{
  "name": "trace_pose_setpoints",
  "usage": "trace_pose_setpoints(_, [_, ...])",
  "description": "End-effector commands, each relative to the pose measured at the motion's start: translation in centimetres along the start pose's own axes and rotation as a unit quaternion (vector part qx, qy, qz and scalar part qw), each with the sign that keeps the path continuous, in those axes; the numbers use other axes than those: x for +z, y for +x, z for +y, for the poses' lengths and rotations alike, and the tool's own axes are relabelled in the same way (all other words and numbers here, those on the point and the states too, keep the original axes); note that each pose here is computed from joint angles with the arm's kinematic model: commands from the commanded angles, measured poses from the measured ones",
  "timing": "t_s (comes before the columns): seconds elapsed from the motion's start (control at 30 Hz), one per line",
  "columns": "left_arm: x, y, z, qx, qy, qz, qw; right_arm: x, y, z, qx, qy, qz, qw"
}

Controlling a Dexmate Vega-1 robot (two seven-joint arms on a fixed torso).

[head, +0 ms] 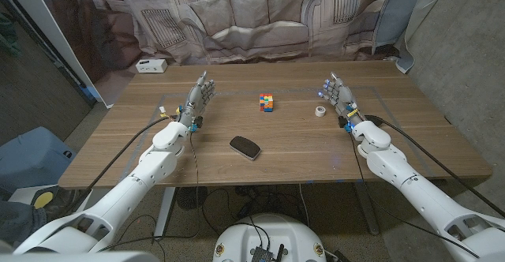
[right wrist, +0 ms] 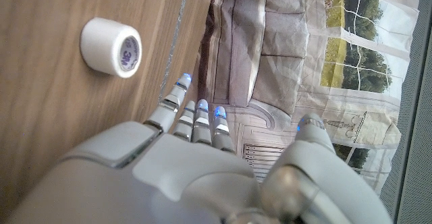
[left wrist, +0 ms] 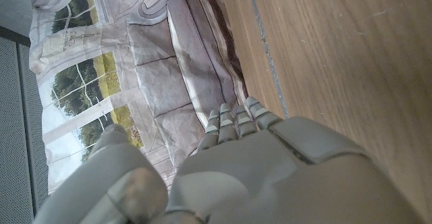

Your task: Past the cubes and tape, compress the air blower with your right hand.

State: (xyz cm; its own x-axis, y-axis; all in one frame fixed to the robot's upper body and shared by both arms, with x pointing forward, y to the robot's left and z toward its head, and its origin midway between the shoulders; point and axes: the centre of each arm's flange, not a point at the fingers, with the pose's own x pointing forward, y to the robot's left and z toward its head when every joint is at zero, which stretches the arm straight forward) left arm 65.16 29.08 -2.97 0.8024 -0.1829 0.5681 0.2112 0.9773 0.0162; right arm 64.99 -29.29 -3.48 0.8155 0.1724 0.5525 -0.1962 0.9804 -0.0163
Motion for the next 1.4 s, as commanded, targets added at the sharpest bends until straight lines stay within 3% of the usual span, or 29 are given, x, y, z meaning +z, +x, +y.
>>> trace_pose_setpoints(0.03, [0.3, -0.3, -0.3, -0.008, 0.001, -0.009, 1.000, -0.3, -0.7, 0.1, 0.002, -0.001, -0.010, 1.0000])
trace_pose_setpoints(0.57, [1.5, 0.4, 0.0, -0.041, 0.037, -0.020, 0.998, 1.3, 0.3, 0.1, 0.027, -0.014, -0.041, 0.9987])
trace_pose_setpoints(0.83, [0.8, 0.1, 0.4, -0.022, -0.001, -0.023, 0.999, 1.2, 0.8, -0.7, 0.055, -0.001, -0.052, 0.9971])
trace_pose_setpoints(1.07, [0.9, -0.5, 0.6, -0.022, -0.014, -0.018, 1.000, 1.8, -0.2, -0.7, 0.036, -0.020, -0.063, 0.9971])
trace_pose_setpoints(1.4, [2.5, -1.5, 0.5, -0.012, 0.034, -0.034, 0.999, 3.1, -0.8, -0.1, 0.054, -0.052, -0.079, 0.9941])
